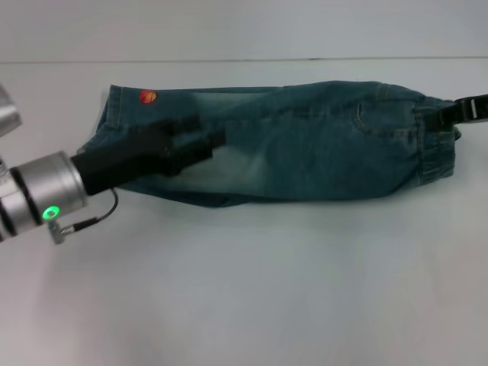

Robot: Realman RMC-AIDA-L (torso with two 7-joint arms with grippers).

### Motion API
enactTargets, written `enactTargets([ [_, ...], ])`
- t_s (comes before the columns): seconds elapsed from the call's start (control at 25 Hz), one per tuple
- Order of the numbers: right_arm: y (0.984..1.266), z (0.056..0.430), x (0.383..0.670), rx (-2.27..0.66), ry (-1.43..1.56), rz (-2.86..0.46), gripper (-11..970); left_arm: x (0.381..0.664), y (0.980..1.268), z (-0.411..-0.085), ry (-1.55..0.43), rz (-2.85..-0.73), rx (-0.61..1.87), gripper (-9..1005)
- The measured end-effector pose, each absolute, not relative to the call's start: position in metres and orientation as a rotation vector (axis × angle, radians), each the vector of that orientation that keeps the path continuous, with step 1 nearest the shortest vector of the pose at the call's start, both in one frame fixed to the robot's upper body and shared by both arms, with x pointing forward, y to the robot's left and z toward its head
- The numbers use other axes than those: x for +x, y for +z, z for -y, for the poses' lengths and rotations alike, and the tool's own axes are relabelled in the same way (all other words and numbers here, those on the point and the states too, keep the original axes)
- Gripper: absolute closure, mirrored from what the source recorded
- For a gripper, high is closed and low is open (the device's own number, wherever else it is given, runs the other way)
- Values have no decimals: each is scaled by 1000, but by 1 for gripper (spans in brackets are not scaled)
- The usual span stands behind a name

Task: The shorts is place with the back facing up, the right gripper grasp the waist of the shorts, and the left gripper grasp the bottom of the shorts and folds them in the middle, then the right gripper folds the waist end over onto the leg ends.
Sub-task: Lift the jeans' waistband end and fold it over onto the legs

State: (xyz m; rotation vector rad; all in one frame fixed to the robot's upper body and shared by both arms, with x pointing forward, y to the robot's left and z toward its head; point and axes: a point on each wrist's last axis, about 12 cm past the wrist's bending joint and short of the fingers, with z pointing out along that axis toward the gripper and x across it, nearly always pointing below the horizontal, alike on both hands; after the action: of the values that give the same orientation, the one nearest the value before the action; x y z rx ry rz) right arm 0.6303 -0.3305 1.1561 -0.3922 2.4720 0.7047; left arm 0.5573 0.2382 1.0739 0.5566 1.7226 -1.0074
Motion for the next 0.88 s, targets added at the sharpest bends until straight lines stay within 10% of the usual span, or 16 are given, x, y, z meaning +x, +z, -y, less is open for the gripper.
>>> enactTargets([
  [0.88,1215,355,586,-441,1238,-2104,855,573,1031,-120,-642,-1723,752,963],
])
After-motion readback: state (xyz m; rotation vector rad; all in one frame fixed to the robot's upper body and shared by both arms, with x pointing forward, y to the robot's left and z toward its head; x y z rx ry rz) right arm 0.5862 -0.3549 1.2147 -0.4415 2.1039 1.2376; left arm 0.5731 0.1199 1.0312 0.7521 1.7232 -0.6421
